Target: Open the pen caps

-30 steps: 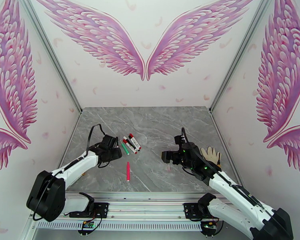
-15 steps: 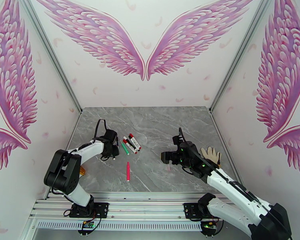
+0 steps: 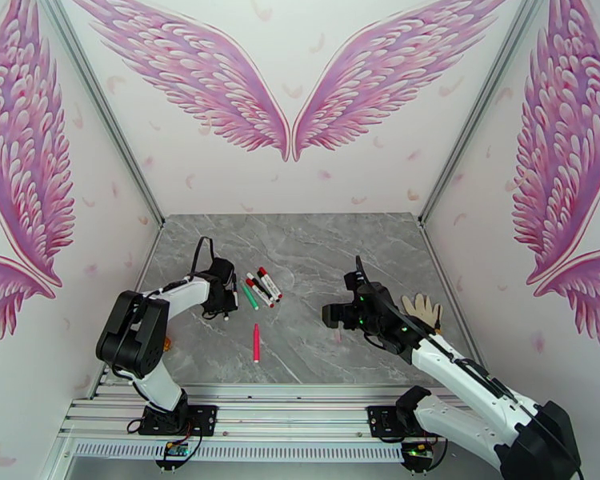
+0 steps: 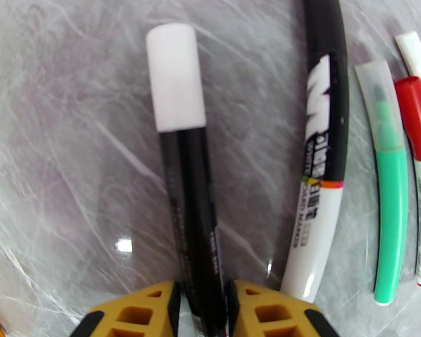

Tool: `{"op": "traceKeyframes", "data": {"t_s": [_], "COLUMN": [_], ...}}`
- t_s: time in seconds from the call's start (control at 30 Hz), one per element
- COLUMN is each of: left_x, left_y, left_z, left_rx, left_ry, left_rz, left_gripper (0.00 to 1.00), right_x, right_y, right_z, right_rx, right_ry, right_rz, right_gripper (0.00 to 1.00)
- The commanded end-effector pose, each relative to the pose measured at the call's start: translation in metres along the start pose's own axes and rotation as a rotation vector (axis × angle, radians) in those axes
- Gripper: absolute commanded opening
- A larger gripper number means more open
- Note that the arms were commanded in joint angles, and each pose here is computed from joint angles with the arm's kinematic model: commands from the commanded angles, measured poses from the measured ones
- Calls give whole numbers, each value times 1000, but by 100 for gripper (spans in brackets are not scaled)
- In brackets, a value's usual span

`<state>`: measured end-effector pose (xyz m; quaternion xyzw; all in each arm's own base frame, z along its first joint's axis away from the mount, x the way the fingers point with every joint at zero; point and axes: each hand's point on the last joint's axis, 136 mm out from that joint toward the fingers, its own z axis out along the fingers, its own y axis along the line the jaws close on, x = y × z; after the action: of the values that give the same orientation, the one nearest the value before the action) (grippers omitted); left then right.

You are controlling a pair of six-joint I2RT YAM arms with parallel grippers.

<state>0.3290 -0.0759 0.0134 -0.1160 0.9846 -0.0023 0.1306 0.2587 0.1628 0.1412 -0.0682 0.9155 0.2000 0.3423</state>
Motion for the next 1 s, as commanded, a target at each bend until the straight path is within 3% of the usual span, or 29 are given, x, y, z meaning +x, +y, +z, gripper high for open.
{"op": "traceKeyframes", "data": {"t_s": [0.0, 0.27, 0.67, 0.77, 0.97], "left_x": [-6, 1, 3, 9, 30], "left_y": [7, 13, 8, 0, -51], "left_z": [3, 7, -42, -56, -94], "left_rx": [-38, -42, 69, 116, 309], "left_ry": [-11, -5, -117, -140, -207], "left_rz": [-4, -21, -1, 34, 179], "left_gripper": [31, 24, 17, 16, 16], "right_x": [-8, -3, -4, -6, -19], "right_y": [2, 5, 20, 28, 48], "right_z": [-6, -11, -15, -16, -25], "right_rx": [9, -14, -110, -155, -276], "right_ry": [-19, -8, -33, -31, -38], "right_rz": [-20, -18, 64, 94, 153], "right_gripper": [99, 99, 98, 98, 97]}}
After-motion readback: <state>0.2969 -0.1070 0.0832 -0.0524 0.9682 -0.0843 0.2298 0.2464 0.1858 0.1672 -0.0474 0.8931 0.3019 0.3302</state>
